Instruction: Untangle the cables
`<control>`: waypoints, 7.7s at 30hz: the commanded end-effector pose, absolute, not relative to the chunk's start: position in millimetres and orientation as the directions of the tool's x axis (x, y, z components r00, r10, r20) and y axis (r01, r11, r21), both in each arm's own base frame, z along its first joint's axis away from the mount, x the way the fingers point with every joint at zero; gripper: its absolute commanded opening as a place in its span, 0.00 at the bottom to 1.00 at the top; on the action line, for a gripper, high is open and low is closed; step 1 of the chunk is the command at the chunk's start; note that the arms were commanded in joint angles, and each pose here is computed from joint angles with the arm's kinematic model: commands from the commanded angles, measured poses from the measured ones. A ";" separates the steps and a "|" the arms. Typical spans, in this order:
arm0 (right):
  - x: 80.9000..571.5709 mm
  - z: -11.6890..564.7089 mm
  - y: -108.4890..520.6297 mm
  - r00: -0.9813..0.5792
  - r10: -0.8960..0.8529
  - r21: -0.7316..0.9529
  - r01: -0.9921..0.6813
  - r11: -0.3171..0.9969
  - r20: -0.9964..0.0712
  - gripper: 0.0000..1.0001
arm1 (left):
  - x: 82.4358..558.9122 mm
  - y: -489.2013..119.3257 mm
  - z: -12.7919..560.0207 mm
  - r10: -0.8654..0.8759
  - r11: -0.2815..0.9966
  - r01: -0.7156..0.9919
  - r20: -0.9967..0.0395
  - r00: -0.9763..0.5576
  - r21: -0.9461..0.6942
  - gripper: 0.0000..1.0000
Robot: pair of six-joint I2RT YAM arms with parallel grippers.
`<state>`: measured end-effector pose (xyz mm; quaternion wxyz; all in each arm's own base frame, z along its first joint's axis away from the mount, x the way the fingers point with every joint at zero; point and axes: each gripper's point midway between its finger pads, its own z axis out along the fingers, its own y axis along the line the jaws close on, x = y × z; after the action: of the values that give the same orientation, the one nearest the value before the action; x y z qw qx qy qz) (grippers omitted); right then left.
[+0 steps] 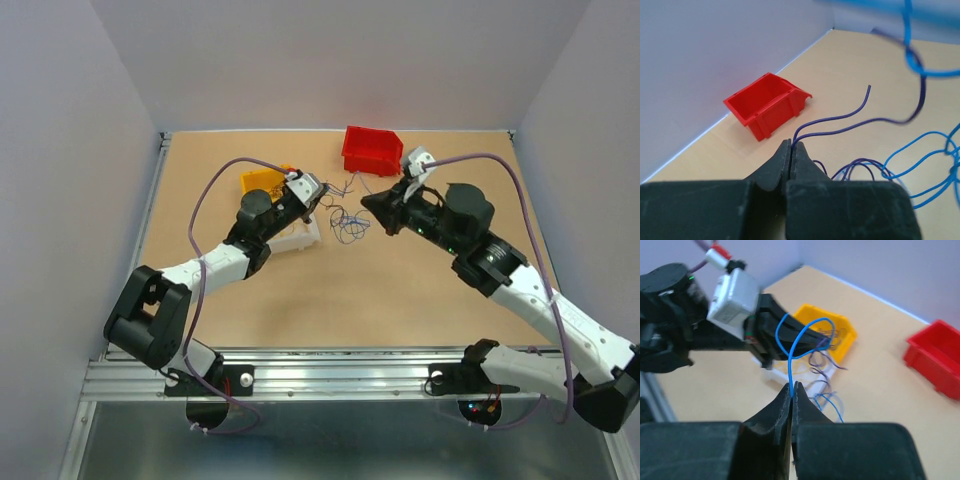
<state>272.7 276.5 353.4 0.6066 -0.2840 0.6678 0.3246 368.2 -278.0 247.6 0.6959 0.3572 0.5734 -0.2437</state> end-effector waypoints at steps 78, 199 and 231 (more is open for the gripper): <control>356.2 238.0 158.4 -0.276 -0.056 -0.042 -0.057 0.997 -0.959 0.04 | 343.0 -107.5 358.0 -0.034 0.993 0.116 -0.920 0.391 0.013 0.00; 356.1 257.3 245.9 -0.218 0.080 0.205 -0.649 0.733 -0.973 0.87 | 509.0 -118.6 190.6 0.620 0.744 0.535 -0.713 -0.328 0.401 0.49; 626.8 155.3 197.2 -0.329 0.065 0.223 -0.467 0.856 -0.942 1.00 | 422.0 -189.5 229.1 0.516 0.725 0.545 -0.856 -0.026 0.421 0.62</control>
<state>627.3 177.9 124.1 0.5520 -0.0978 0.8057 0.1914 419.8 -187.7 214.1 0.5658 0.3795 0.7320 -0.0104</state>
